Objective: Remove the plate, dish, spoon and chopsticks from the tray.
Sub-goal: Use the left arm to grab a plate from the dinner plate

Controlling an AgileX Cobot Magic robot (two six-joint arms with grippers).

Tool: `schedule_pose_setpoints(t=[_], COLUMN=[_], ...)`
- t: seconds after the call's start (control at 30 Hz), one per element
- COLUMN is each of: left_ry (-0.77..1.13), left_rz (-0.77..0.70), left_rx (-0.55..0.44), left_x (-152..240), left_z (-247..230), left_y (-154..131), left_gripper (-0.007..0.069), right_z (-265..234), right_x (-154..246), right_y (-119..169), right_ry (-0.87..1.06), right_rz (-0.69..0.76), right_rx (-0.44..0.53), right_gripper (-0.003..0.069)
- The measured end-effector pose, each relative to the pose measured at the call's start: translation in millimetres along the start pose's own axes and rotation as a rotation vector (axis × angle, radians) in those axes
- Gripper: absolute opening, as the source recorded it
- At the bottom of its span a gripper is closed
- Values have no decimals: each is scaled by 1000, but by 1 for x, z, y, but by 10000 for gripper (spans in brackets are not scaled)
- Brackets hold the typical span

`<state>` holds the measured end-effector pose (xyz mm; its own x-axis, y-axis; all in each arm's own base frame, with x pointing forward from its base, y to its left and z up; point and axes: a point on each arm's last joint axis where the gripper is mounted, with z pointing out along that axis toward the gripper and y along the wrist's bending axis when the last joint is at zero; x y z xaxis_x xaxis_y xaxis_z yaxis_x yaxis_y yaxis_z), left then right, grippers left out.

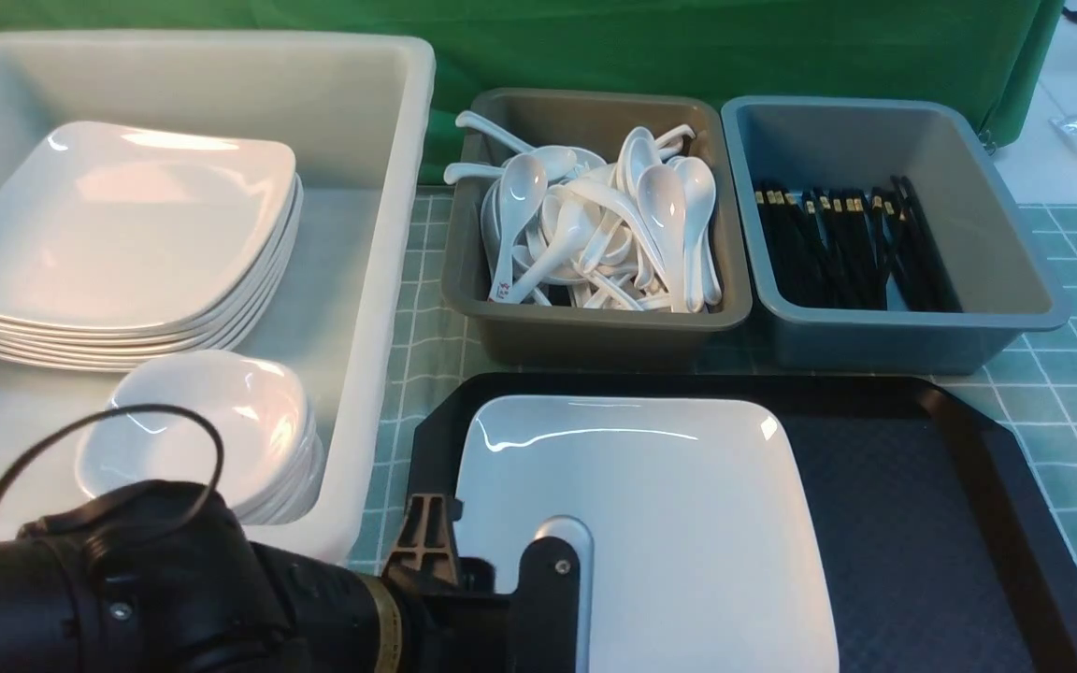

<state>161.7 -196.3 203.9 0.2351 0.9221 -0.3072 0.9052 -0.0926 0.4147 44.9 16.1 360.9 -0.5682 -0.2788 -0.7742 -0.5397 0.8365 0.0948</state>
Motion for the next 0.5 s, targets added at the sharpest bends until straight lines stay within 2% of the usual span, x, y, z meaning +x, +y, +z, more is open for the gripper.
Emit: schedule_pose_setpoints(t=[0.5], left_ry=[124], left_rz=[208], left_rx=[55], left_x=[12], left_z=[45], left_y=[-5], left_gripper=[435], right_z=[0], right_x=[1], right_y=[1], right_ry=[7], right_rz=[31], right_rx=[-12], right_gripper=[166])
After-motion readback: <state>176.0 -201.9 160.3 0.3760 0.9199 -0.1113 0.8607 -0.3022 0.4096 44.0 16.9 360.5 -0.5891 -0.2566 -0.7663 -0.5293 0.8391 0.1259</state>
